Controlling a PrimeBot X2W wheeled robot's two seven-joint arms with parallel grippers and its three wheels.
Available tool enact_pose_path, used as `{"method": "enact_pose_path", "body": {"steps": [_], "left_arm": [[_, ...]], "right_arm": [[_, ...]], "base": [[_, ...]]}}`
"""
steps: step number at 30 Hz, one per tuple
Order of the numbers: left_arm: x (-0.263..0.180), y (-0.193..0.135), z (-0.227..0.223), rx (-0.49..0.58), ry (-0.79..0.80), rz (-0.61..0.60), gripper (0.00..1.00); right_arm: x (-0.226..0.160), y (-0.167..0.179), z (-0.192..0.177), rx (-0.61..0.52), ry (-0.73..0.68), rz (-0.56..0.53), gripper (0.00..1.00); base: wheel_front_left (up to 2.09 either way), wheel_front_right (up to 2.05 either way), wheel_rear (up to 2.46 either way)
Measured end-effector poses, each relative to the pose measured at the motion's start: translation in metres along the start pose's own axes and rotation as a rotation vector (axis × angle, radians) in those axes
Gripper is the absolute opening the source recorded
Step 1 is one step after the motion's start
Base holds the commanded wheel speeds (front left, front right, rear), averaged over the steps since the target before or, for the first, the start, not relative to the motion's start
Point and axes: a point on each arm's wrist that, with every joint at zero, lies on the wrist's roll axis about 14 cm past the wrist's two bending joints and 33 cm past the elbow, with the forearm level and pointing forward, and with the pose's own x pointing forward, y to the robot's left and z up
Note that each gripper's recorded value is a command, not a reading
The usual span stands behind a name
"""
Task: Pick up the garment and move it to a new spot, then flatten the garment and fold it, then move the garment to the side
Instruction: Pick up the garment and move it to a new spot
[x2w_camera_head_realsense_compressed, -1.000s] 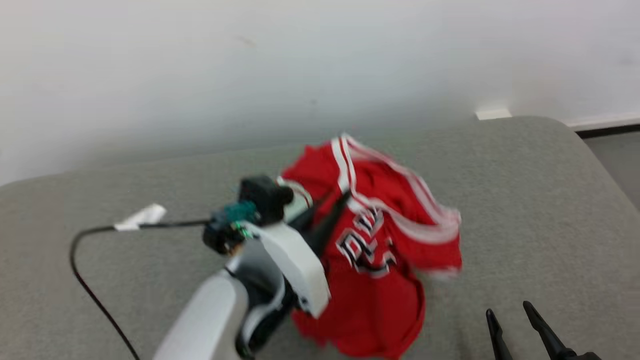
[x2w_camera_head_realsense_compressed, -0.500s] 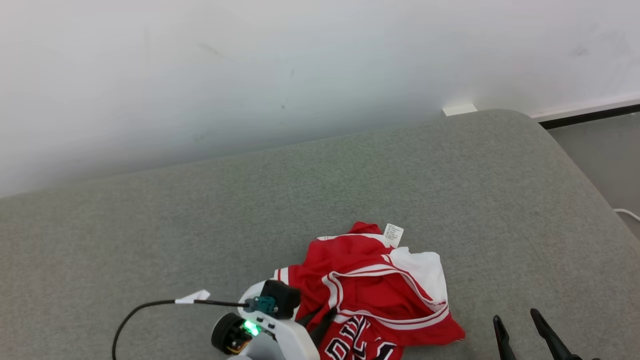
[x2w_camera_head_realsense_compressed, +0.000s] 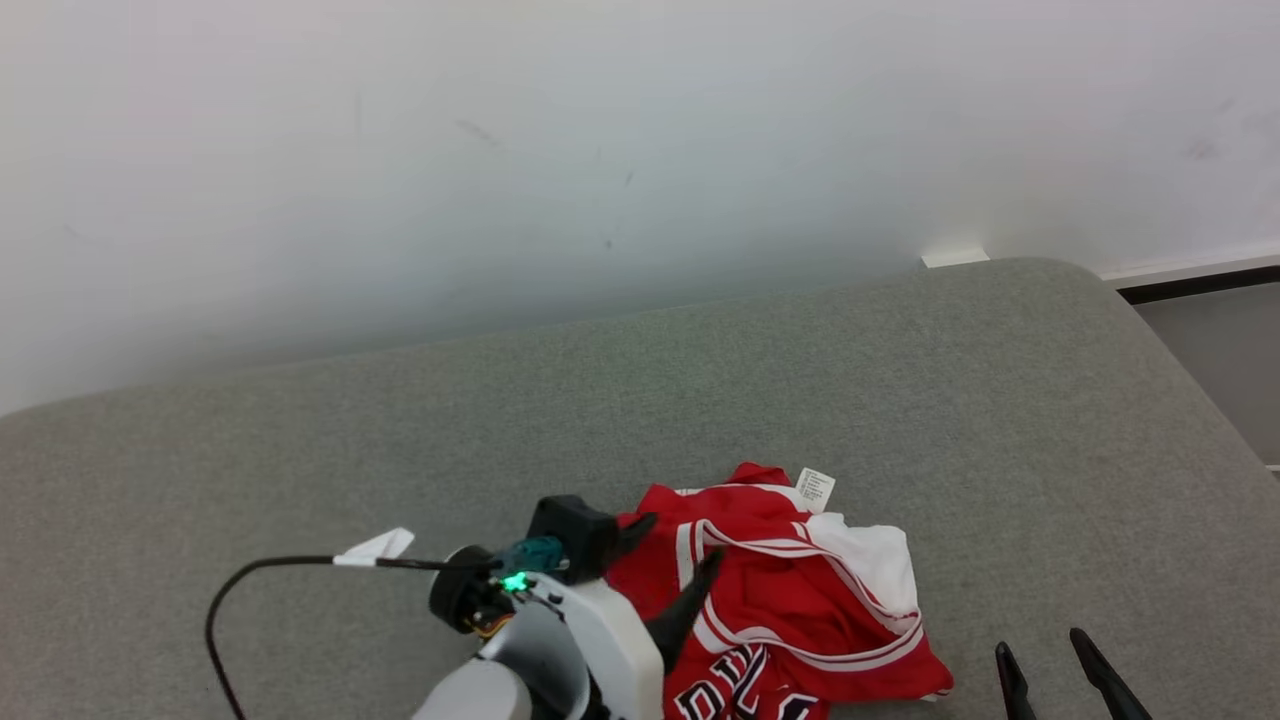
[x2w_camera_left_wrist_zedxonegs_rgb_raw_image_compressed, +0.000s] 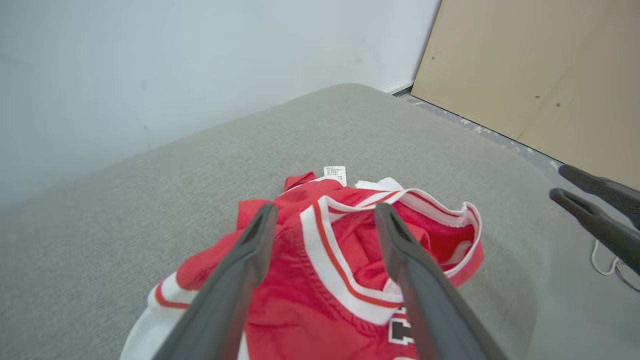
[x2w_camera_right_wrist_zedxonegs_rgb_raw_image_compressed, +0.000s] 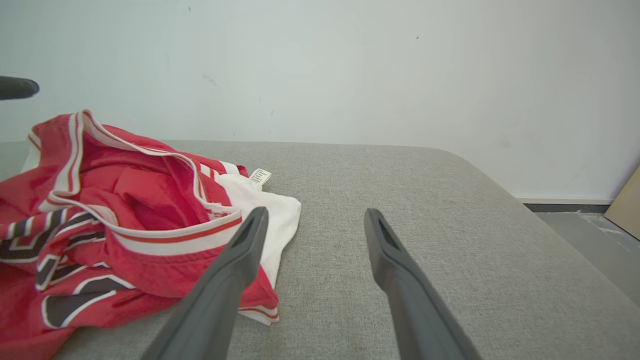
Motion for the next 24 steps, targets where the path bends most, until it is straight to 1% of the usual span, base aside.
{"method": "enact_pose_path", "body": {"steps": [3,5,8,13,15,22,23,24], "left_arm": [[0.003,-0.025,0.017,0.016,-0.026,-0.071,1.0],[0.006,-0.042,0.019,0.017,-0.019,-0.121,1.0],[0.012,-0.062,0.011,0.025,0.021,-0.184,1.0],[0.02,-0.092,-0.019,0.065,0.13,-0.287,1.0],[0.025,-0.097,-0.029,0.081,0.163,-0.31,1.0],[0.035,-0.095,-0.069,0.135,0.286,-0.339,1.0],[0.035,-0.094,-0.075,0.148,0.306,-0.342,0.58],[0.036,-0.091,-0.08,0.155,0.321,-0.338,0.25]], "right_arm": [[-0.001,-0.001,0.001,-0.002,-0.002,-0.003,1.0],[-0.002,-0.003,0.001,-0.001,0.0,-0.011,1.0],[-0.004,-0.006,0.001,-0.002,0.0,-0.022,1.0],[-0.009,-0.017,-0.002,0.002,0.012,-0.066,1.0],[-0.01,-0.021,-0.005,0.003,0.022,-0.082,1.0],[-0.011,-0.028,-0.009,0.009,0.04,-0.119,1.0],[-0.011,-0.029,-0.01,0.009,0.043,-0.123,1.0],[-0.011,-0.029,-0.01,0.01,0.045,-0.125,1.0]], "base": [[0.0,0.0,0.0],[0.0,0.0,0.0],[0.0,0.0,0.0],[0.0,0.0,0.0],[0.0,0.0,0.0],[0.0,0.0,0.0],[0.0,0.0,0.0],[0.0,0.0,0.0]]}}
